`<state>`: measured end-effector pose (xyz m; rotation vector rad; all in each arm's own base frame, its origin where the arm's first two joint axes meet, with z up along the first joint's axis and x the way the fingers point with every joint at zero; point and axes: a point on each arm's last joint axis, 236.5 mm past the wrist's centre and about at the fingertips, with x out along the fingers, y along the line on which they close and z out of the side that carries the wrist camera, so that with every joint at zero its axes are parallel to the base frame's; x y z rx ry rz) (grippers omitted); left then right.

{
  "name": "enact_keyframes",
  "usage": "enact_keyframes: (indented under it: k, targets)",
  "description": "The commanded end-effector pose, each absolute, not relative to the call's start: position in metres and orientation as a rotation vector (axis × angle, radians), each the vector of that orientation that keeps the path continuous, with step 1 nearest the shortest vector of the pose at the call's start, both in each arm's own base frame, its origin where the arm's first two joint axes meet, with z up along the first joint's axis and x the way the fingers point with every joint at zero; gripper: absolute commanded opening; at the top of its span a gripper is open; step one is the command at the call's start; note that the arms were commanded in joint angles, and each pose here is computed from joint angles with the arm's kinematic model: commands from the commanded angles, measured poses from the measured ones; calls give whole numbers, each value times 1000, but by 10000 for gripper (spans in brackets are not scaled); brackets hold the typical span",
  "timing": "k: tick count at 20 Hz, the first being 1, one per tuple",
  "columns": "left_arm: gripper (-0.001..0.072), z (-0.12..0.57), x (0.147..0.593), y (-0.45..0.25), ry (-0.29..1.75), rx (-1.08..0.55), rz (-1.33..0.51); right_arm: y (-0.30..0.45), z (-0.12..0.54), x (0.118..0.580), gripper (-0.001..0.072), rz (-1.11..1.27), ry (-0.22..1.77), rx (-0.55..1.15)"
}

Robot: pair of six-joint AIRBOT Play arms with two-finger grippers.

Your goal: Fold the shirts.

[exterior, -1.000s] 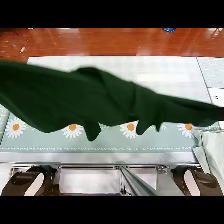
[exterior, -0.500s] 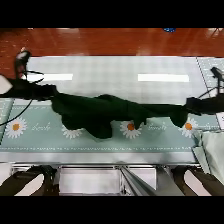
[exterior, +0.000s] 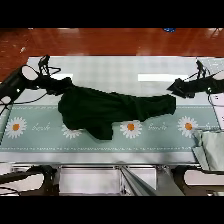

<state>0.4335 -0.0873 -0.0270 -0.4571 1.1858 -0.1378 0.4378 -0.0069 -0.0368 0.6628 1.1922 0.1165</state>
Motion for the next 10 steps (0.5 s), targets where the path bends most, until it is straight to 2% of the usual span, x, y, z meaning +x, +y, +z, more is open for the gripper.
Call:
enact_keyframes:
  k: [1,4,6,10]
  targets:
    - [509,-8,432,-32,1256,-385,-85,-38,5,457,407,136,1150,699]
    - [509,40,429,42,1183,-471,33,-105,57,437,406,34,1046,704]
    - [509,56,417,68,1130,-541,81,-141,64,403,402,-71,1059,668]
    - [508,-1,352,30,1268,-678,49,-124,15,338,401,-146,1128,738]
